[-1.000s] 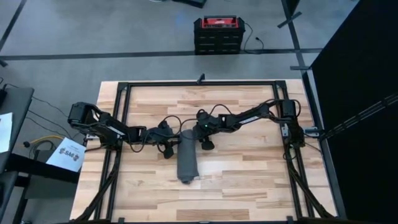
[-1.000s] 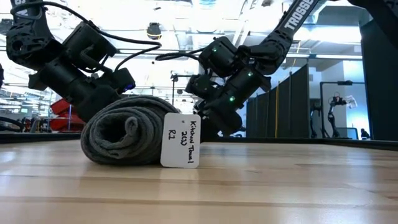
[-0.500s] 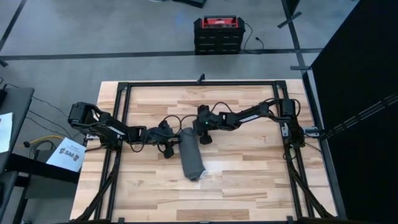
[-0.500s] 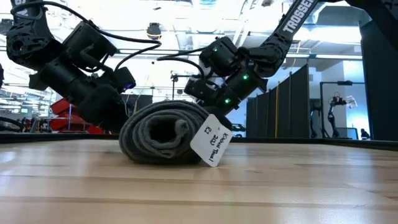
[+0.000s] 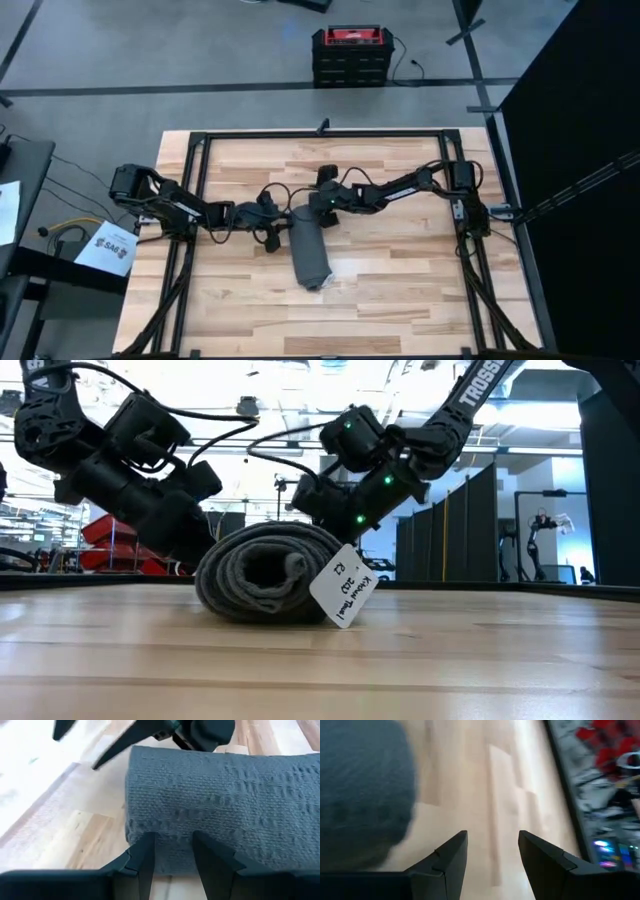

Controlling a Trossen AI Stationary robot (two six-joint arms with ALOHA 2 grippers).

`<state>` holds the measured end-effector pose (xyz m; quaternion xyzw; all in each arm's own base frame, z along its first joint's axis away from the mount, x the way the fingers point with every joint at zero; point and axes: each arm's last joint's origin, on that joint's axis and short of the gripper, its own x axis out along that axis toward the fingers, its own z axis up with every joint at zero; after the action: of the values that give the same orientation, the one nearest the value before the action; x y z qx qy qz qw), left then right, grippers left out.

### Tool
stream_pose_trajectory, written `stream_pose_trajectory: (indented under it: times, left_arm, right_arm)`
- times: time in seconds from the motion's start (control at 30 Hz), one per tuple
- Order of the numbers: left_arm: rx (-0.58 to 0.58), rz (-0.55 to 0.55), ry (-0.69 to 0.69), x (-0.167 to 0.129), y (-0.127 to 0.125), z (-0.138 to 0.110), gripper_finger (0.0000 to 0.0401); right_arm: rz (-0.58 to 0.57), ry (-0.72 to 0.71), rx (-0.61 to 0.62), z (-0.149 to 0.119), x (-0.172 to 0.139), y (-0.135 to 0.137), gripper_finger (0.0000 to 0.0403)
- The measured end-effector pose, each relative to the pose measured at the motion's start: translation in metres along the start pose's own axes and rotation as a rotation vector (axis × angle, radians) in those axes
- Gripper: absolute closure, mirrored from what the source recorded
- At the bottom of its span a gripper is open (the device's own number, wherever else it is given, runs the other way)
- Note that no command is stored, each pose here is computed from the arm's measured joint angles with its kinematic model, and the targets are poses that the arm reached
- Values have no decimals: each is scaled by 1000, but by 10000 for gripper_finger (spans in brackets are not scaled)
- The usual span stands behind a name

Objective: Roll towel
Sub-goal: Roll the gray towel

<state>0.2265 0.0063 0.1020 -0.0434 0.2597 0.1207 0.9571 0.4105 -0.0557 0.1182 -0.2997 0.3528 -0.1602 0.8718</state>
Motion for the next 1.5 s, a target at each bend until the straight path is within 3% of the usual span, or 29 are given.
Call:
stream_pose_trajectory:
  times: [0.17, 0.33, 0.43, 0.6, 0.77, 0.87, 1.17, 1.5]
  left_arm:
    - [17, 26, -31, -2, 5, 5, 283]
    - [33, 60, -70, -20, 6, 21, 283]
    - [37, 83, -76, -39, 5, 28, 283]
    - [16, 51, -178, -71, -4, 42, 283]
    - [19, -17, -270, -82, -25, 47, 283]
    - [21, -16, -287, -81, -39, 43, 283]
    - [24, -77, -315, -61, -83, 23, 283]
    - [203, -63, -250, -6, -134, 27, 283]
  right_arm:
    - [-53, -22, -12, 10, -14, -4, 237]
    - [-46, -47, 63, 4, -43, -16, 237]
    - [69, -106, 142, -1, -66, -27, 239]
    - [430, -346, 367, 6, -87, -49, 293]
    - [593, -389, 351, 14, -66, -34, 391]
    - [624, -410, 317, 21, -45, -17, 395]
    - [521, -555, 314, 10, -4, -8, 402]
    - [558, -588, 370, -6, 17, 2, 403]
